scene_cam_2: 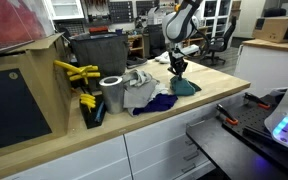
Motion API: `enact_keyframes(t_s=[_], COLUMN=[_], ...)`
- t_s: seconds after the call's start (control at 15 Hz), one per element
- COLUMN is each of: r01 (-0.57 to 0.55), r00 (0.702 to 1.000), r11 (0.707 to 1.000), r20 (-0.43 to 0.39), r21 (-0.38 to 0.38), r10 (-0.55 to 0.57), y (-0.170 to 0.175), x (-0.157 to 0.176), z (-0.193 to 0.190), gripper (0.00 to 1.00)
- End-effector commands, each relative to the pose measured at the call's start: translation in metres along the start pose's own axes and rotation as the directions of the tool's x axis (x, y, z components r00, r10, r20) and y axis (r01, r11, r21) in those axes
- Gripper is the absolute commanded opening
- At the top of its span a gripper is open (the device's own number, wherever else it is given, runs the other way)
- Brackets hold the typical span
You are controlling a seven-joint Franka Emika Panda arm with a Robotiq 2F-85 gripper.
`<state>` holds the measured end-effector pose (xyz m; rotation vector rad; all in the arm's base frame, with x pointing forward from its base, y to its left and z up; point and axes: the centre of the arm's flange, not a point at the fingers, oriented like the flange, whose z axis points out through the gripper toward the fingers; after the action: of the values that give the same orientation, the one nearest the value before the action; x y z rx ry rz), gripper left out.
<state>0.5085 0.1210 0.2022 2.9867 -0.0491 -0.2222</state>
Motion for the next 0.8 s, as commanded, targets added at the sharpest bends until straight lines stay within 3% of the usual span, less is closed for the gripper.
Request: enact_keyframes(t_s=[0.0, 0.33, 0.73], r01=[-0.031, -0.079, -0.123], r00=[0.998, 0.992, 0.989], r11=[0.999, 0.995, 0.99], r20=[-0.056, -0.099, -0.095], r21=[-0.027, -0.064, -0.064], r10=[0.03, 0.072, 0.116], y=[0.011, 0.035, 0.045], x=[-0.006, 0.001, 0.001], z=[0.003, 0.015, 0.029], gripper=[0.0, 0.0, 0.0])
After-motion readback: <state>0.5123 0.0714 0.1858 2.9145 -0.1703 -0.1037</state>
